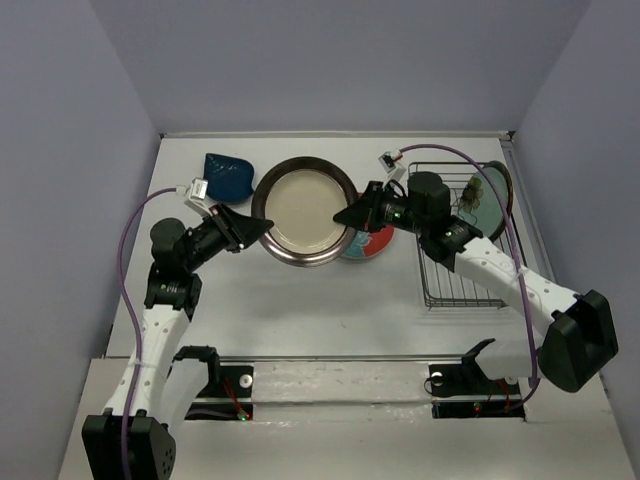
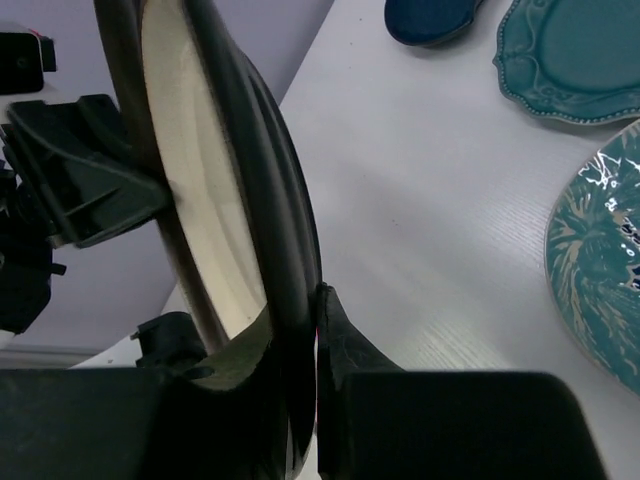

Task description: Load the plates into the dish rack

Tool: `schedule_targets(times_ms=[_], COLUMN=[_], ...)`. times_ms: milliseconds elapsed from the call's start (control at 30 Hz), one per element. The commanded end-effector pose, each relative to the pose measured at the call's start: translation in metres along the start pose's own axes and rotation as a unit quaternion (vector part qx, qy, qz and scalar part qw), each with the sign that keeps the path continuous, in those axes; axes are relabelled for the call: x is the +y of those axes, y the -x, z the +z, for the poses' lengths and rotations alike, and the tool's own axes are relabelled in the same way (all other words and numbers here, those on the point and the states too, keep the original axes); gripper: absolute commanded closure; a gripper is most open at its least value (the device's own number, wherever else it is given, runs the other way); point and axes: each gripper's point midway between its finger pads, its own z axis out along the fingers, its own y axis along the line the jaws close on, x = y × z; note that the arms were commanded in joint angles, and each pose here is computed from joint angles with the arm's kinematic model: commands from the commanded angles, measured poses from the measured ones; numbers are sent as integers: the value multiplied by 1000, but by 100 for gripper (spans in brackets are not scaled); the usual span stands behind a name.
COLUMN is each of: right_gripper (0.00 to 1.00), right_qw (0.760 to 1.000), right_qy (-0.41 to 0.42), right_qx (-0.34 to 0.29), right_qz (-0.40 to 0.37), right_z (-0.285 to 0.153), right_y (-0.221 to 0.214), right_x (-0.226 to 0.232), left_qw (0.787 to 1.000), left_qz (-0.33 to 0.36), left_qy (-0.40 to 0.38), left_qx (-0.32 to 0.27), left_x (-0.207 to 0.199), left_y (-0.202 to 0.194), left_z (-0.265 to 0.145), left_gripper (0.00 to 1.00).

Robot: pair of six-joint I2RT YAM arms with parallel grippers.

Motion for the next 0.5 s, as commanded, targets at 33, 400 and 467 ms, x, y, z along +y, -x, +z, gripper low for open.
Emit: schedule_targets(times_ms=[33, 400, 467], right_gripper=[93, 93, 93], right_qw=[998, 930, 896], right_qy=[-26, -266, -340], right_qx=[-60, -247, -274], right_qz=[-25, -52, -75], right_z=[-11, -142, -168], right_y=[22, 137, 153], right_x=[-10, -76, -88], left_qw=[995, 984, 981], left_qz=[53, 177, 189], left_qy=[-78, 32, 34], left_qx=[27, -17, -11], left_x=[-41, -20, -19], left_y=[2, 16, 11], left_z=[0, -4, -3], left_gripper=[26, 1, 1])
